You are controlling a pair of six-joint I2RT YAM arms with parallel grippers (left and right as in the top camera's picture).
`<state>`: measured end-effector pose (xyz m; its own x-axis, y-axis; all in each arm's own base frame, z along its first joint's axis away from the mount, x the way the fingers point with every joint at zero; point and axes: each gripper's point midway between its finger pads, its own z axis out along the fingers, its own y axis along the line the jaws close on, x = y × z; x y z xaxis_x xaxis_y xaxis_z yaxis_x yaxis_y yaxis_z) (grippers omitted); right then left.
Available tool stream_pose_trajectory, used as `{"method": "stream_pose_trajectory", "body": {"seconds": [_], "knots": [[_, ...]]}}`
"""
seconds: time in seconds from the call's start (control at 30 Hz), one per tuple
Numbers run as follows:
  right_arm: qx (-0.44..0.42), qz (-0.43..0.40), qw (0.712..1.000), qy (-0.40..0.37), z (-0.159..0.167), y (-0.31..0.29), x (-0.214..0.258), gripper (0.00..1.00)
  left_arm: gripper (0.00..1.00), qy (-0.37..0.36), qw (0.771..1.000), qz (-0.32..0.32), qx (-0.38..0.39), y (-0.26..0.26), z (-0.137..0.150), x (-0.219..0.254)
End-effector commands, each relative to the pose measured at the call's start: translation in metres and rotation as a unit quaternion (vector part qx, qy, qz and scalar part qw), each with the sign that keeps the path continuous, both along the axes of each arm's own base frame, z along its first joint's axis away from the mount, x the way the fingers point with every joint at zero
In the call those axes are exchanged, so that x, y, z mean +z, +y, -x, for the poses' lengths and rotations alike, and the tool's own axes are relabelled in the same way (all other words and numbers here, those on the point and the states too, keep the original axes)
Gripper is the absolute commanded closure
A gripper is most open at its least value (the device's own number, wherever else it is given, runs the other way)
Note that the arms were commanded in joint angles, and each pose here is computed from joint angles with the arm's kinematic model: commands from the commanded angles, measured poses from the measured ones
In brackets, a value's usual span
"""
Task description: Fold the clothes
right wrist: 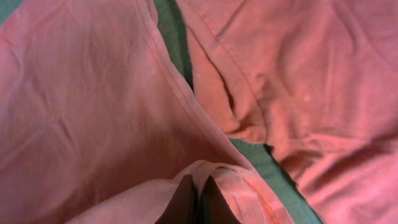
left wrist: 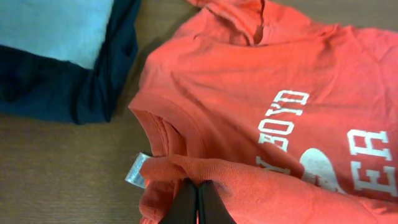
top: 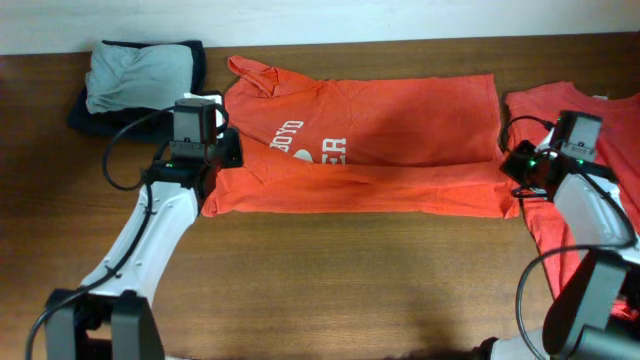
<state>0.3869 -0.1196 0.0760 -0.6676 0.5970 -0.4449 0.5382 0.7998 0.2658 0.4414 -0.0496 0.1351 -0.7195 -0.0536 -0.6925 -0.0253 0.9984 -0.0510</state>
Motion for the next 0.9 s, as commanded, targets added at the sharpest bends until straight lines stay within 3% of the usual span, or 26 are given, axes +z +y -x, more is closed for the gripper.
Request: {"method": "stream_pose_trajectory", "body": {"seconds": [0.0,0.43,0.5,0.7,0.8,0.87], "knots": [[0.021,0.012,1.000,0.012,-0.009,0.005,-0.013,0.96,0.99,0.010,1.000,-0.013,0.000,0.002,-0.007,-0.011],[0.052,0.023,0.998,0.020,-0.016,0.010,-0.031,0.92,0.99,0.033,0.999,-0.016,0.000,0.002,-0.009,-0.034],[0.053,0.024,0.998,0.019,-0.017,0.010,-0.031,0.88,0.97,0.034,0.999,-0.016,-0.001,0.002,-0.010,-0.036],[0.055,0.029,0.998,0.009,-0.021,0.008,-0.028,0.37,0.53,0.033,0.999,-0.016,0.000,0.002,-0.013,-0.040],[0.083,0.054,0.995,-0.009,-0.031,0.005,-0.019,0.13,0.45,-0.020,0.999,-0.022,-0.013,-0.002,-0.036,-0.011],[0.096,0.064,0.993,-0.011,-0.036,0.003,-0.009,0.05,0.35,-0.043,0.999,-0.020,-0.014,-0.004,-0.049,0.016]]}}
